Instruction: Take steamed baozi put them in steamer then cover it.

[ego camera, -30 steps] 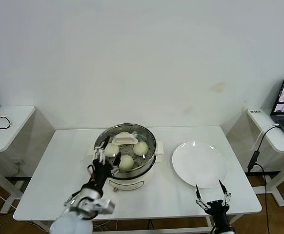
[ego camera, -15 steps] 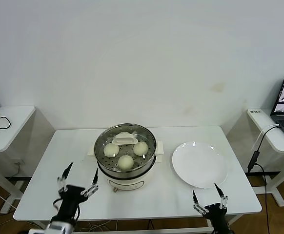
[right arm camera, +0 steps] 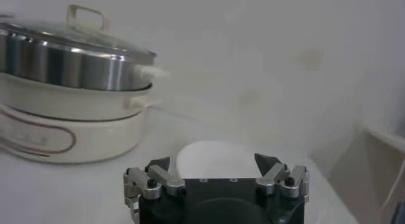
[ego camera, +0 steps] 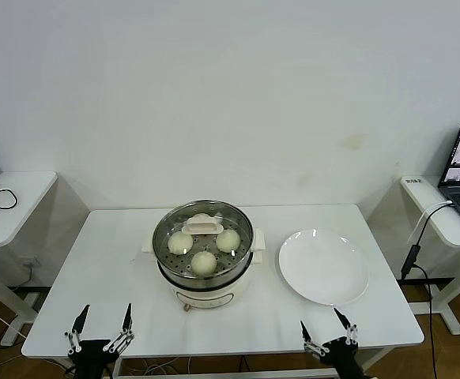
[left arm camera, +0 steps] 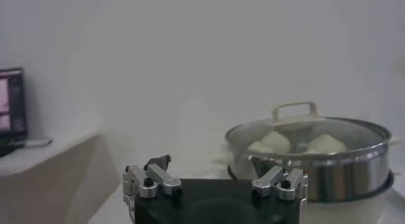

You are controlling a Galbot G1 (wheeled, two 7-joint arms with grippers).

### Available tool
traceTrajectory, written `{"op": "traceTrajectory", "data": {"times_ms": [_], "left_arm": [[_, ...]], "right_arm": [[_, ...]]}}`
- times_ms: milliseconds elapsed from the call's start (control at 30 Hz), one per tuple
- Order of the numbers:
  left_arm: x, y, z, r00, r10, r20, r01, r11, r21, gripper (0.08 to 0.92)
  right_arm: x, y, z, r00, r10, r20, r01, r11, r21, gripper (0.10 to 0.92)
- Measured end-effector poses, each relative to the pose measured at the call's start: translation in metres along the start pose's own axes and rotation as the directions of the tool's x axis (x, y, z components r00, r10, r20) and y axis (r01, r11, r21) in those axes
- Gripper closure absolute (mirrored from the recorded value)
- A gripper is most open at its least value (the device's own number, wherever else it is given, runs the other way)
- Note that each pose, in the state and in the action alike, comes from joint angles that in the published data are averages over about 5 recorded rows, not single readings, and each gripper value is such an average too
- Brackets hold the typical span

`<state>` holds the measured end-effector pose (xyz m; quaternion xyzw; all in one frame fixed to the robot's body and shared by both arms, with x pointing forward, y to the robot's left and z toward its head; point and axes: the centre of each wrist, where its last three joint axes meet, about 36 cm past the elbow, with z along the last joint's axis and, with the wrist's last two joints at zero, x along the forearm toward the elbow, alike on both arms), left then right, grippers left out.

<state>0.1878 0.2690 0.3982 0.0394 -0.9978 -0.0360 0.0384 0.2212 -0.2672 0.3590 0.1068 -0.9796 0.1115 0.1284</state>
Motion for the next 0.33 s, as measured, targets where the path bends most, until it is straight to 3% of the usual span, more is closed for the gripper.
{"op": "traceTrajectory", "data": {"times_ms": [333], "left_arm": [[0.011,0.001,0.017,0.9984,-0.016,-0.054,0.018,0.999,0.029,0.177]], "right_arm": [[0.003,0.005,-0.005,0.999,-0.040,-0.004,0.040,0.999,-0.001,0.199]]}}
